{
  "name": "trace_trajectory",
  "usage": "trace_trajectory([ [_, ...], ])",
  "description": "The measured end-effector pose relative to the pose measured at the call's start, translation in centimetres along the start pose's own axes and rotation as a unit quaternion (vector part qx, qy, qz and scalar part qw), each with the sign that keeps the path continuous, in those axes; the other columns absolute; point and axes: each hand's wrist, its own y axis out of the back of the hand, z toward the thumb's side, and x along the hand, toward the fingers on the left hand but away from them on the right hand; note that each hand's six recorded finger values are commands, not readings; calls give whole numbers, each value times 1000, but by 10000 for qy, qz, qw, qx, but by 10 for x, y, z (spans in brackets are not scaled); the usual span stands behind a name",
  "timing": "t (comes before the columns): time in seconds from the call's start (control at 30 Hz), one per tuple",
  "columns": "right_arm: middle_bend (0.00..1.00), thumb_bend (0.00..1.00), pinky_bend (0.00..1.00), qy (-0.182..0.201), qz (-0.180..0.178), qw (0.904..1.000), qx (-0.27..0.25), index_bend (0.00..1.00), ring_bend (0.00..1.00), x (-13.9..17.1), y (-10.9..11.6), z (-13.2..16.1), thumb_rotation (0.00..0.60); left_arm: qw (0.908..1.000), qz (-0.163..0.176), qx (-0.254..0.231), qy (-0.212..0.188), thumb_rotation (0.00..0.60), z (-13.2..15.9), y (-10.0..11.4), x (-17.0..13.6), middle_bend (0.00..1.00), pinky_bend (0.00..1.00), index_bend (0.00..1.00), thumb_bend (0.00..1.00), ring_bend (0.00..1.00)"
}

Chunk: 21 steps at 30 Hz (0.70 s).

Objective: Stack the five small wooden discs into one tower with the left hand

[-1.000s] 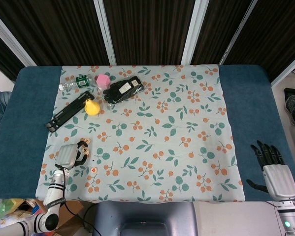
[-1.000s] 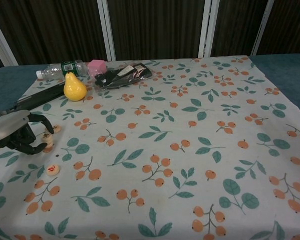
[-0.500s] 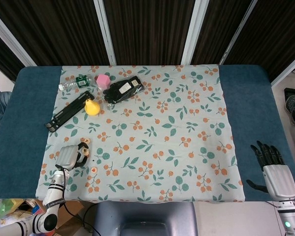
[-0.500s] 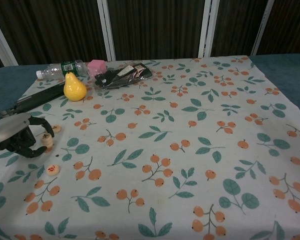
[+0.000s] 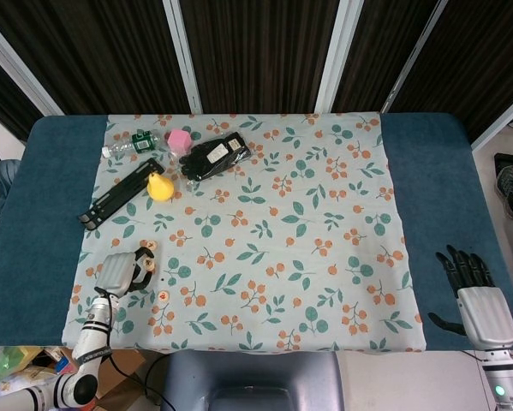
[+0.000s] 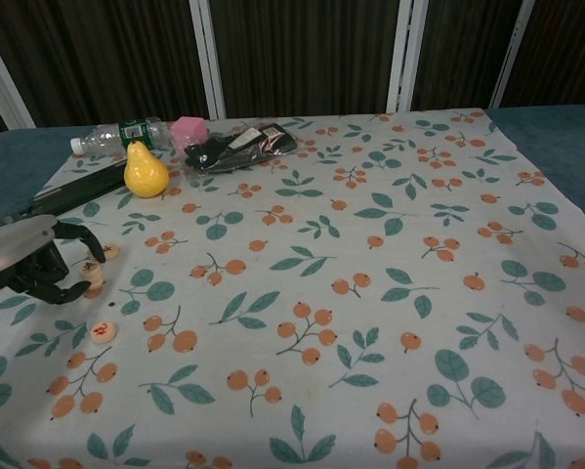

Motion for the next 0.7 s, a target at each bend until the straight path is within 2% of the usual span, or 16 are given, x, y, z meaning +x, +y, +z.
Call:
trace_trajectory([
  [0.1,0,80,0,1,-6,10000,-6,0,0,0,0,0,600,9996,96,-246,-56,600,4,9,0,1000,1000,369,407,1000],
  [0.3,0,80,0,21,8,10000,-1,0,0,0,0,0,600,9971,408,-628,-165,600,15,49,10,1000,1000,367,405,1000],
  [0.47,0,81,0,31,18,10000,7,0,0,0,-1,1,600,9982,452,-377,-59,600,20,65,22,1000,1000,367,390,1000],
  [0.7,0,81,0,31,45,10000,33,0,0,-1,-2,1,600,9993,195,-16,322,600,24,69,46,1000,1000,368,376,1000],
])
